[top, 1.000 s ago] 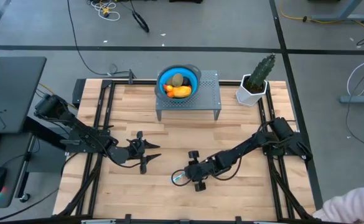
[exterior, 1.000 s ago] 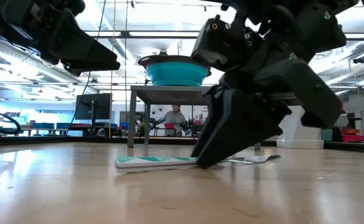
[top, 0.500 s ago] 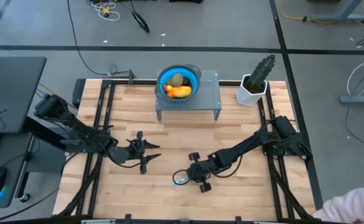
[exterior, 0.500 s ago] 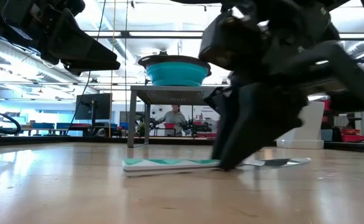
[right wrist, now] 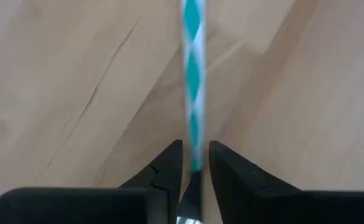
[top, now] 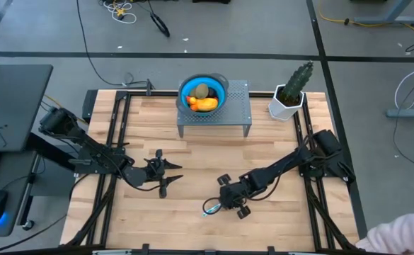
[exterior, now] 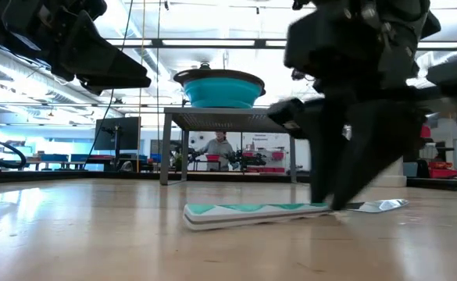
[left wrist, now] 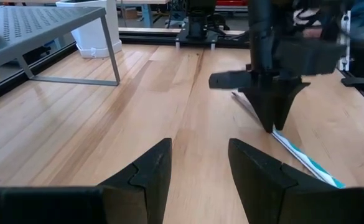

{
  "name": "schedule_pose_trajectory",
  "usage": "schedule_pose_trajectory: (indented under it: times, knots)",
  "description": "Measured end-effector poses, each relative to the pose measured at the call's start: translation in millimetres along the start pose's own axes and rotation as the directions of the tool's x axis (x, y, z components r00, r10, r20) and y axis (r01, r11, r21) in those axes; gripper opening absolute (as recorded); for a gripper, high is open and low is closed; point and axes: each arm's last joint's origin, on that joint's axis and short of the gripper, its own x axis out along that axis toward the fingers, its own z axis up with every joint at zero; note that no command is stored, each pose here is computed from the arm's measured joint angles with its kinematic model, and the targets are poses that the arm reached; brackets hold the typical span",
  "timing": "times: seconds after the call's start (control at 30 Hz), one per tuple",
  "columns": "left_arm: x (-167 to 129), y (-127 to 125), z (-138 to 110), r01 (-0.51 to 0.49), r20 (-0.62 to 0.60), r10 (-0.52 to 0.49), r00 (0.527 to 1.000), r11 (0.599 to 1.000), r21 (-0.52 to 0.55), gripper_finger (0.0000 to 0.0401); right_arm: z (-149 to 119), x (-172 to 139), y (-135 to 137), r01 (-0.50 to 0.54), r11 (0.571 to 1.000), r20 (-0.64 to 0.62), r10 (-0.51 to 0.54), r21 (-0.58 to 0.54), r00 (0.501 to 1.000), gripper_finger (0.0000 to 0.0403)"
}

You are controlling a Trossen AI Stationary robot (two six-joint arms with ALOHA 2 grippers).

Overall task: Pick & Place Fruit
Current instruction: Put the blue knife on the shelf

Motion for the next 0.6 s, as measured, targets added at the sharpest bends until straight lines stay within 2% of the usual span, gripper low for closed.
schedule_pose_trajectory:
  times: [0.17, 0.4, 0.5, 0.6]
  knots:
    - [0.0, 0.0, -0.2, 0.0, -0.002, 0.0, 1.0, 1.0, 0.002, 0.0169, 8.9, -4.3, -2.8, 0.056, 0.998, 0.079, -0.059, 0.038, 0.995, 0.0089]
    - [0.4, 0.1, 2.6, -0.002, 0.021, 0.002, 1.0, 1.0, -0.006, 0.0169, 24.9, -7.1, -5.5, 0.038, 0.977, 0.244, -0.09, 0.208, 0.966, 0.0089]
    - [0.4, 0.1, 2.9, -0.005, 0.024, 0.005, 1.0, 1.0, -0.017, 0.0169, 30.2, -8.7, -6.4, -0.011, 0.939, 0.298, -0.098, 0.344, 0.95, 0.0089]
    - [0.3, -0.2, 4.2, -0.001, 0.035, 0.003, 0.999, 1.0, -0.031, 0.0169, 30.6, -8.8, -6.0, -0.056, 0.883, 0.301, -0.098, 0.465, 0.949, 0.0089]
